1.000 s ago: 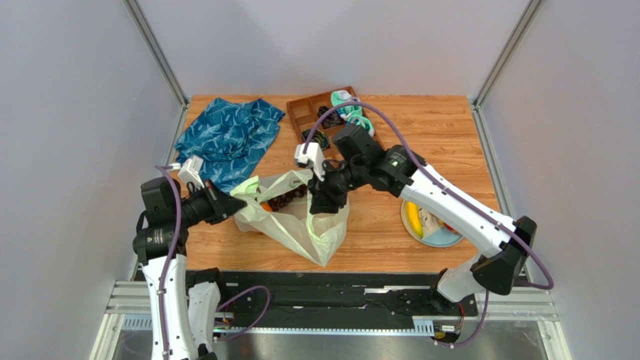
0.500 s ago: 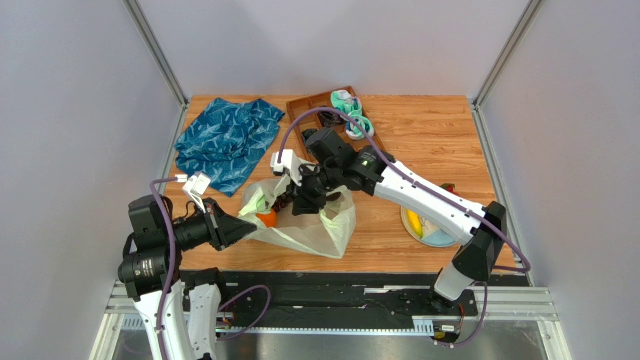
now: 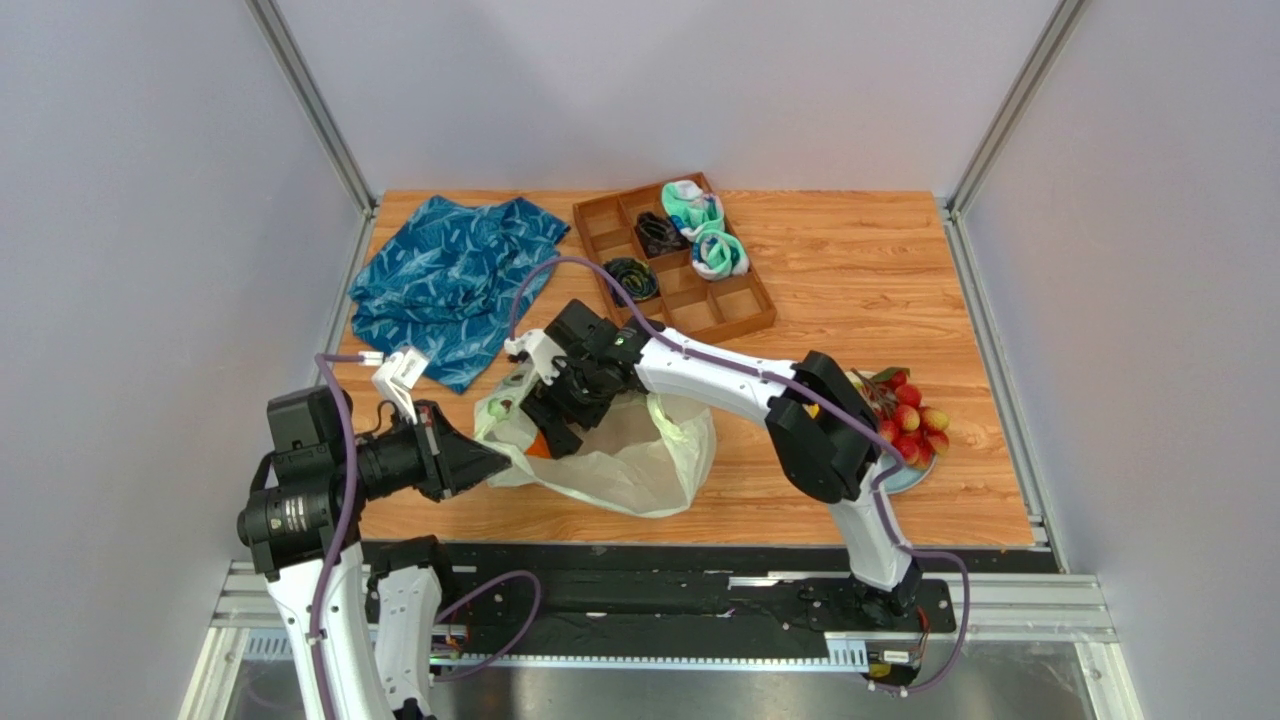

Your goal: Take the fake fruits out of the plastic bag

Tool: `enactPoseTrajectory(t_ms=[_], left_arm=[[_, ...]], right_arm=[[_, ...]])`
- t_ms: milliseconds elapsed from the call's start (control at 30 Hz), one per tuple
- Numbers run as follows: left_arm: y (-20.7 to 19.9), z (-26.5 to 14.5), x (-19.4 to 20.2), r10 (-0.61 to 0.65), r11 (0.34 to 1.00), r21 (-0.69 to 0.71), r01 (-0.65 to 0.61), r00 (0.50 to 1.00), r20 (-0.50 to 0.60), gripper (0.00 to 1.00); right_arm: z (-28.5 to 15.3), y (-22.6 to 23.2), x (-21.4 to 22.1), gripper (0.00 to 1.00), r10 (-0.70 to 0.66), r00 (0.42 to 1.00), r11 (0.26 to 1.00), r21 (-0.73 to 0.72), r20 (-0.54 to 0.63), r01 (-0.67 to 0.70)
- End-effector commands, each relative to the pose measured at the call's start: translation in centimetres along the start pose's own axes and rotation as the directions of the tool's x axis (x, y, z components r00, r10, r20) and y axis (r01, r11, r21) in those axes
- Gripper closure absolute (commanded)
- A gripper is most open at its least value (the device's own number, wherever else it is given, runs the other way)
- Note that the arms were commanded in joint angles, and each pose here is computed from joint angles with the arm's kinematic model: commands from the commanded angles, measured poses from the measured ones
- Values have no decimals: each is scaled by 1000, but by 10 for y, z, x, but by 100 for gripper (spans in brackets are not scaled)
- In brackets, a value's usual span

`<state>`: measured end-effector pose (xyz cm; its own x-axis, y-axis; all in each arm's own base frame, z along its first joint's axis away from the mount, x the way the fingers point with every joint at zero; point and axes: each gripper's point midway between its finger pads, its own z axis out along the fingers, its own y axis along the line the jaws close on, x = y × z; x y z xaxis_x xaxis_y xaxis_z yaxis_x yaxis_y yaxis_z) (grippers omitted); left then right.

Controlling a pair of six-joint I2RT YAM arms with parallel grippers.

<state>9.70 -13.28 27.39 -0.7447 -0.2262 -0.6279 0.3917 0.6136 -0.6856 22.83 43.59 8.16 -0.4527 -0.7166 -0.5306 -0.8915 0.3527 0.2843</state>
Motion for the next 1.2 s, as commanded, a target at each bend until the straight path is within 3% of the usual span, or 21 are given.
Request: enactPoseTrajectory(t_ms=[0,33,167,300,467,500,600,633,733,1033,1167], left_arm=[[-27,-9,-6,84,993,84,-84,996,5,100],[-33,-11,-6,83,991,104,-83,997,7,100],[-36,-12,-11,83,990,114,-84,996,14,100],[-29,-11,-11,69,994,85,-70,997,24,100],[-24,-8,-14,46,996,75,-49,998,46,100],[-23,-8,-14,40,996,76,-44,998,47,100],[-23,-8,-15,45,996,69,-49,997,54,100],[-22,-8,-15,47,997,63,-50,997,55,100],[-17,-6,-16,50,997,54,-53,997,66,100],[15,10,-34,-45,998,45,41,994,100,100],[24,14,-47,-43,998,49,37,991,127,100]], right_arm=[[0,8,-53,13,123,984,990,-88,130,-112],[2,12,-54,0,141,982,985,-116,125,-126],[14,30,-54,0,198,976,956,-237,94,-171],[39,23,-28,0,184,983,976,-121,25,-179],[68,19,-15,2,195,981,977,-82,-3,-195],[71,14,-16,5,192,981,980,-53,4,-192],[70,8,-30,30,130,991,991,-31,38,-129],[66,7,-34,43,113,992,993,-26,49,-112],[38,4,-47,60,93,991,995,-50,94,-89],[-100,18,-44,70,-38,985,996,-68,169,50],[-139,24,-33,71,-85,978,994,-52,192,97]])
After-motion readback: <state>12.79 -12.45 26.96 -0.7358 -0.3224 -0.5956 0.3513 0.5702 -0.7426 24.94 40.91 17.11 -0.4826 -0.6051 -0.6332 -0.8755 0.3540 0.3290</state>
